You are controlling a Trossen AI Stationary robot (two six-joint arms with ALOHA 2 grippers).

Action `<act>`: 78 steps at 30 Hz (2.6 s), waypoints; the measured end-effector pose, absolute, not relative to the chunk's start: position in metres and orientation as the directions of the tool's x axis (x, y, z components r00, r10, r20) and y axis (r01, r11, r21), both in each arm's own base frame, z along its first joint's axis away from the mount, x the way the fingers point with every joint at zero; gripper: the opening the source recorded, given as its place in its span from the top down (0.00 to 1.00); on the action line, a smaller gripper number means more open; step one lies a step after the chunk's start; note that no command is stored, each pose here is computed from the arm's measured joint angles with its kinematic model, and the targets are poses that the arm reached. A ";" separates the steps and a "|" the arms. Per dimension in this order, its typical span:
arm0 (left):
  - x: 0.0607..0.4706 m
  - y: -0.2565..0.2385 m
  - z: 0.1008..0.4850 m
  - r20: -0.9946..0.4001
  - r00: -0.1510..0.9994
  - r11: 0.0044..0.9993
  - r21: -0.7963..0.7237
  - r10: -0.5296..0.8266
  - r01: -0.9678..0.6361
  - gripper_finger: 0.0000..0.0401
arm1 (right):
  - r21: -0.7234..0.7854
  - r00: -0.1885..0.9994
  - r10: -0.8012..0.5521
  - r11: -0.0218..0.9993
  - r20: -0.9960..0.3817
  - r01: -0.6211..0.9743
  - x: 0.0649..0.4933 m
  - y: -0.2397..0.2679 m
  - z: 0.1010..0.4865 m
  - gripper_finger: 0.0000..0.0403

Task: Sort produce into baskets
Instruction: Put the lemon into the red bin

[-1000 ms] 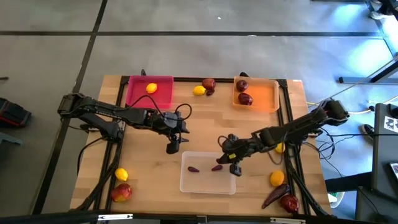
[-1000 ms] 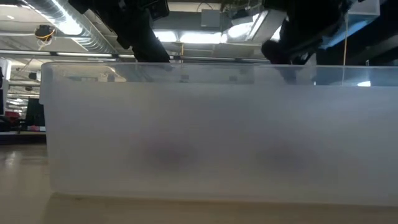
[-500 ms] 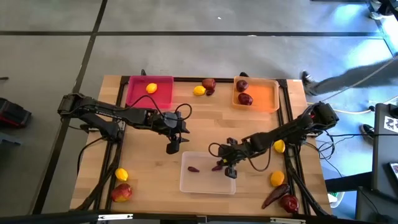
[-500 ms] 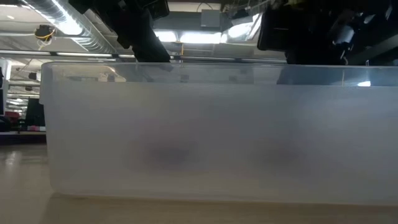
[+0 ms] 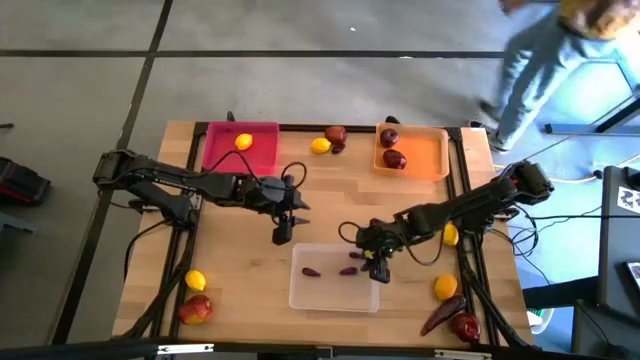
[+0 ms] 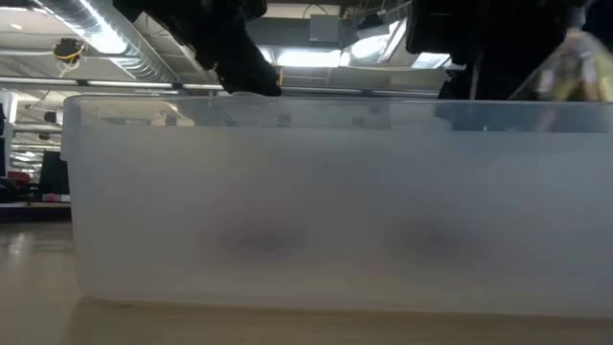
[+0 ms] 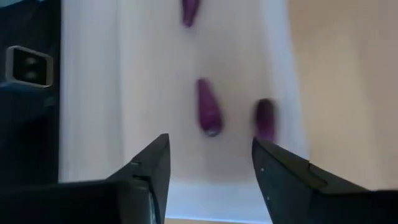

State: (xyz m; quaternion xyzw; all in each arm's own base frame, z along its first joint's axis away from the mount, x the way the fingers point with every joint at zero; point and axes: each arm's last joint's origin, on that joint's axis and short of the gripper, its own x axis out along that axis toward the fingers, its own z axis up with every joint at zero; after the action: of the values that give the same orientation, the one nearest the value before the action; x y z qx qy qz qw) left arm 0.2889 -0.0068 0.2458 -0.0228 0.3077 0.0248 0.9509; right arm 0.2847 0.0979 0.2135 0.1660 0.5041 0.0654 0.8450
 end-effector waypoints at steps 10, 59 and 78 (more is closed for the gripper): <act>0.297 0.044 0.246 -0.517 0.826 0.959 -0.034 0.225 -0.282 0.55 | 0.201 0.525 0.123 0.975 -0.842 0.094 0.280 0.091 0.219 0.52; 0.329 0.236 0.166 -0.689 0.642 0.896 0.026 0.338 -0.444 0.19 | 0.025 0.569 -0.051 0.992 -0.821 0.125 0.281 0.086 0.219 0.52; 0.331 0.253 0.122 -0.709 0.649 0.928 0.020 0.276 -0.373 0.19 | -0.003 0.585 -0.091 0.989 -0.806 0.149 0.282 0.085 0.220 0.52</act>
State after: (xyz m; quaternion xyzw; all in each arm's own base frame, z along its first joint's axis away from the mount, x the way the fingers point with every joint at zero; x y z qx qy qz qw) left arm 0.3313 0.2525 0.1219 -0.0636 0.3787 0.1791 0.9058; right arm 0.2823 0.0854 0.2200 0.0325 0.4506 -0.0675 0.8896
